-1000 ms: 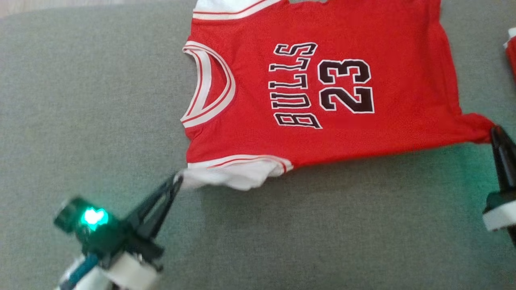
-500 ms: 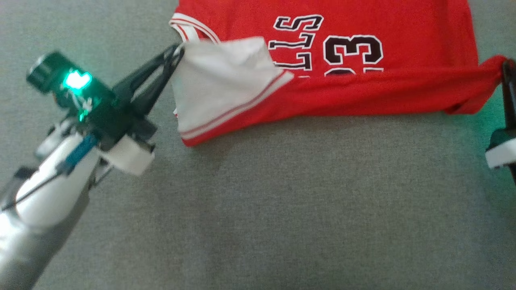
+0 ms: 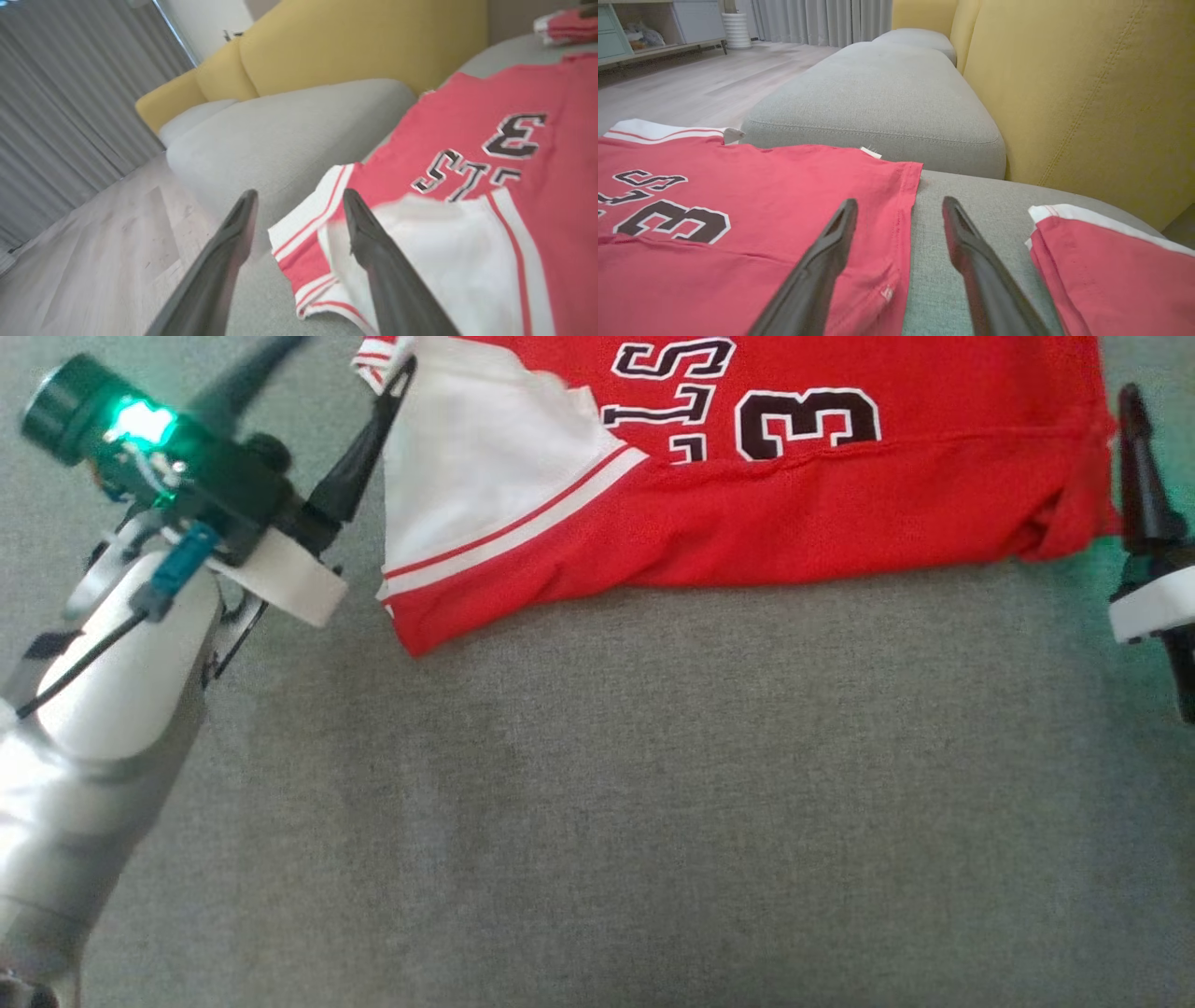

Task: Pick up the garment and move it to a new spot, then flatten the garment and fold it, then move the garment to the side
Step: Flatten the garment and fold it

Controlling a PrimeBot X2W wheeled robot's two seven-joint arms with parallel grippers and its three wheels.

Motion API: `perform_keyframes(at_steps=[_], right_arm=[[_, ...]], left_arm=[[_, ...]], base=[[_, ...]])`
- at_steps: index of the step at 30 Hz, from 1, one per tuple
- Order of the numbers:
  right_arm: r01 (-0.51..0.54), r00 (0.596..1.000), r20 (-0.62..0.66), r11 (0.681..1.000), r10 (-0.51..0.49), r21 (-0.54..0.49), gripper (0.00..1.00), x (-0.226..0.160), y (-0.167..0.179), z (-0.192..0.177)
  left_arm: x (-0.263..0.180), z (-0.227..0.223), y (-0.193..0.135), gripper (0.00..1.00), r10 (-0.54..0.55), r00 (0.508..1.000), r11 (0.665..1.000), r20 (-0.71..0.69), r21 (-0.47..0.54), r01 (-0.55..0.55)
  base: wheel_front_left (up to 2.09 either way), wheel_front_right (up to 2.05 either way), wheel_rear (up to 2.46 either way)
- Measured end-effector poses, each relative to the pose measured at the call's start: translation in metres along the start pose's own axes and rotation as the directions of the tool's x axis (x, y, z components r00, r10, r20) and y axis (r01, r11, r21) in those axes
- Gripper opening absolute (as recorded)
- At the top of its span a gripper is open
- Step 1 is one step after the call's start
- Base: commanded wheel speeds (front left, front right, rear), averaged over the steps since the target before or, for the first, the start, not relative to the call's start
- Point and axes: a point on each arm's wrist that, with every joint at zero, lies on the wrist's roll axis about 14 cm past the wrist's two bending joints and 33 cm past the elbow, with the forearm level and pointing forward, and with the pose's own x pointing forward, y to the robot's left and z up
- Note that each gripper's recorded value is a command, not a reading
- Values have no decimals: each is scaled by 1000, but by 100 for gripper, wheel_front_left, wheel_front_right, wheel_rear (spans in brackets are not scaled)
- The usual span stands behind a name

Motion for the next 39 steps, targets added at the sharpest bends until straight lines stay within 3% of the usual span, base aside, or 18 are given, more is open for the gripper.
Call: perform_keyframes(at_steps=[4, 7, 15, 20, 25, 26, 28, 29, 39], right_arm=[[13, 999, 40, 1000, -13, 17, 100, -4, 3, 12], [29, 998, 51, 999, -31, 27, 100, -13, 1, 14], [39, 999, 30, 997, -42, 74, 100, -37, 12, 3], [43, 998, 35, 996, -46, 79, 100, -41, 13, 6], [39, 999, 4, 996, -40, 78, 100, -46, 15, -5], [39, 999, -8, 996, -38, 79, 100, -47, 16, -8], [39, 999, -32, 995, -36, 90, 100, -49, 17, -16], [39, 998, -44, 994, -35, 98, 100, -49, 18, -20], [-14, 996, -84, 980, 31, 197, 100, -45, 48, -36]], left_arm=[[-13, 1, 9, 100, 144, 990, 982, 5, -128, -142], [-34, -14, -15, 100, 192, 980, 948, -46, -249, -197], [-74, -37, -86, 100, 182, 969, 824, -169, -511, -244], [-80, -50, -101, 100, 180, 957, 762, -229, -583, -283], [-80, -63, -107, 100, 157, 951, 750, -267, -594, -291], [-80, -64, -109, 67, 143, 952, 750, -269, -599, -282], [-78, -64, -114, 29, 117, 959, 748, -260, -612, -257], [-77, -63, -115, 0, 110, 961, 747, -255, -616, -249], [-79, -57, -108, 0, 125, 963, 761, -239, -600, -247]], base=[[0, 0, 0], [0, 0, 0], [0, 0, 0], [0, 0, 0], [0, 0, 0], [0, 0, 0], [0, 0, 0], [0, 0, 0], [0, 0, 0]])
